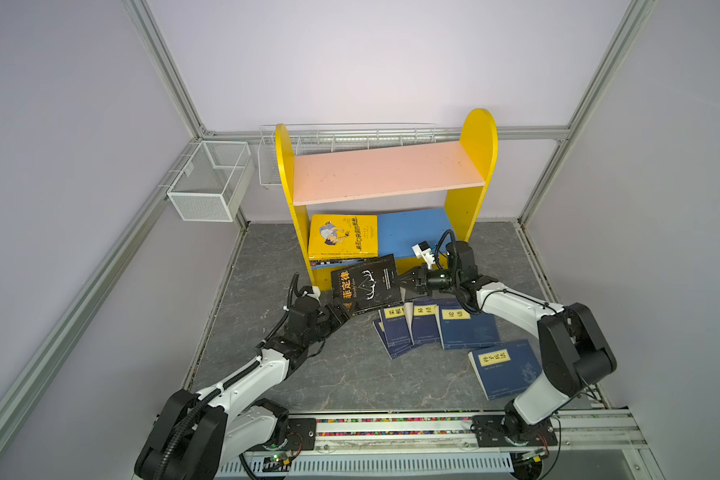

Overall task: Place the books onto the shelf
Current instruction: 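Lift the black book upright with both grippers toward the shelf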

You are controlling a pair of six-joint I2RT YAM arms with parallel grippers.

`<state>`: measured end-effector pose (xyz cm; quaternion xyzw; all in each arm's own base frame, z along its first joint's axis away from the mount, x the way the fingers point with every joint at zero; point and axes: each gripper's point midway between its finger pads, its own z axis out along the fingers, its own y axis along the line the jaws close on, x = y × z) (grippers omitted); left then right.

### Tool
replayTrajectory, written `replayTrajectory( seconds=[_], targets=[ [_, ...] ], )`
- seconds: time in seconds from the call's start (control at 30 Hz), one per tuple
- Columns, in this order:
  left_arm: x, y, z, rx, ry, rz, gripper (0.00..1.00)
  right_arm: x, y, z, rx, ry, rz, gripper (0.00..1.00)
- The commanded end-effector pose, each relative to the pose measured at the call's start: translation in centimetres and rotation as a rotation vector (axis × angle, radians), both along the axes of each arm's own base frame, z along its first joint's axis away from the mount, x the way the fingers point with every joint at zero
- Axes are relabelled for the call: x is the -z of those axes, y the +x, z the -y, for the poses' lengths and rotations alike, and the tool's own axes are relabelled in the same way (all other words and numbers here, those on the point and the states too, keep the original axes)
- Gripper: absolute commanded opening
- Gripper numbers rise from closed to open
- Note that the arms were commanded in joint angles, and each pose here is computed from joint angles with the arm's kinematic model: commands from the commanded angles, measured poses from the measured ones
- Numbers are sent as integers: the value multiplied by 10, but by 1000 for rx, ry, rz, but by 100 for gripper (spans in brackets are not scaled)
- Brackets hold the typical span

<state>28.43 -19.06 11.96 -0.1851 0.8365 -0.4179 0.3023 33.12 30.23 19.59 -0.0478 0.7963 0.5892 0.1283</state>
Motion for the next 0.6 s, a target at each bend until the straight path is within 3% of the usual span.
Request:
replayTrajectory(
  seconds=[0.0,0.1,0.23,0.57],
  targets=[
    [-19,5,4,7,-40,69,80,-31,-15,-6,-60,78,66,7],
    [-22,5,4,7,-49,81,74,-28,-19,-10,-74,76,58,7],
    [-31,4,4,5,-70,115,59,-24,-23,-15,-87,70,46,7],
    [-56,-4,-8,-20,-58,192,2,-4,-23,-11,-64,-22,26,7]
  ],
)
